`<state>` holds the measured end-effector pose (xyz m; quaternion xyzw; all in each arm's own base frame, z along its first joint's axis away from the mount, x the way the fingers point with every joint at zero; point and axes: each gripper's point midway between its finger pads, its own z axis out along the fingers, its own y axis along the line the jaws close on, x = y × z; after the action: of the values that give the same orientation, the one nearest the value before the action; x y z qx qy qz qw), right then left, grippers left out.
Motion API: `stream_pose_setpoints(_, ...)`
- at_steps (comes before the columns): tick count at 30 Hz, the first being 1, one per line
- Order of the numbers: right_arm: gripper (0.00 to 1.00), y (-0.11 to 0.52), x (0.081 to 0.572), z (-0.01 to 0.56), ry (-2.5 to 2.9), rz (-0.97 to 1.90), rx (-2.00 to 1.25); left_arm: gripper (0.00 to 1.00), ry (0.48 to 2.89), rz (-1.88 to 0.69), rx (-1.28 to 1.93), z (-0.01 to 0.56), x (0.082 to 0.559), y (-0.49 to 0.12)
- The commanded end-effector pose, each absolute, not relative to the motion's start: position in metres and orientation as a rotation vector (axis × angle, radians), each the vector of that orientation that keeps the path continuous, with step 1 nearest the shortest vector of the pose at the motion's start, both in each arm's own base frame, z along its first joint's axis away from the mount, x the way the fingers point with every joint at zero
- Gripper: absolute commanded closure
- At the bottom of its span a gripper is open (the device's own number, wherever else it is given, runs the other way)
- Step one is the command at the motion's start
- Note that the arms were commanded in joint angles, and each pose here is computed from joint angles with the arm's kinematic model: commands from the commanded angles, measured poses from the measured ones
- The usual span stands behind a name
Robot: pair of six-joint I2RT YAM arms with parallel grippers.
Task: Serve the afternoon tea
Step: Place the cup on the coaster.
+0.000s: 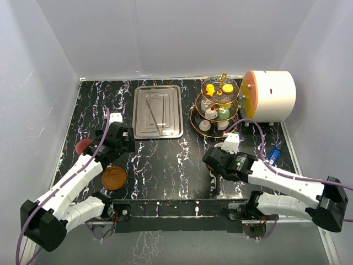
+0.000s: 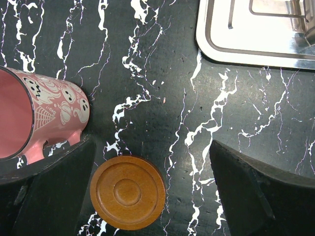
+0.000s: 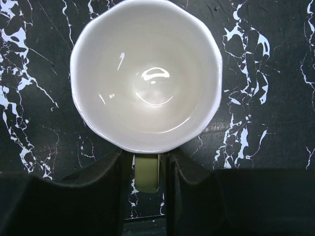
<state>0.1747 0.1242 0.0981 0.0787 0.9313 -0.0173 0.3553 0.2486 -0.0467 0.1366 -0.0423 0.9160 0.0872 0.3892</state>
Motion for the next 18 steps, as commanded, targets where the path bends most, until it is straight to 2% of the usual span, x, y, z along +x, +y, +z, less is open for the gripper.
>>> stream_pose_setpoints(1,0.69,0.1366,0.1862,0.1177,2.355,0.024,0.233,0.01,2.305,0.227,-0.116,0.1484,0.2520,-0.0448)
stream_pose_setpoints(6,0.68,0.1344,0.1853,0.1194,2.350,0.028,0.258,0.01,2.306,0.230,-0.114,0.1479,0.2521,-0.0446)
stream_pose_setpoints(12,0.81,0.1322,0.1865,0.1233,2.327,0.041,0.273,0.01,2.310,0.233,-0.111,0.1470,0.2524,-0.0448)
stream_pose_setpoints(18,0.86,0.1267,0.1920,0.1272,2.268,0.045,0.280,0.01,2.315,0.234,-0.109,0.1459,0.2524,-0.0449)
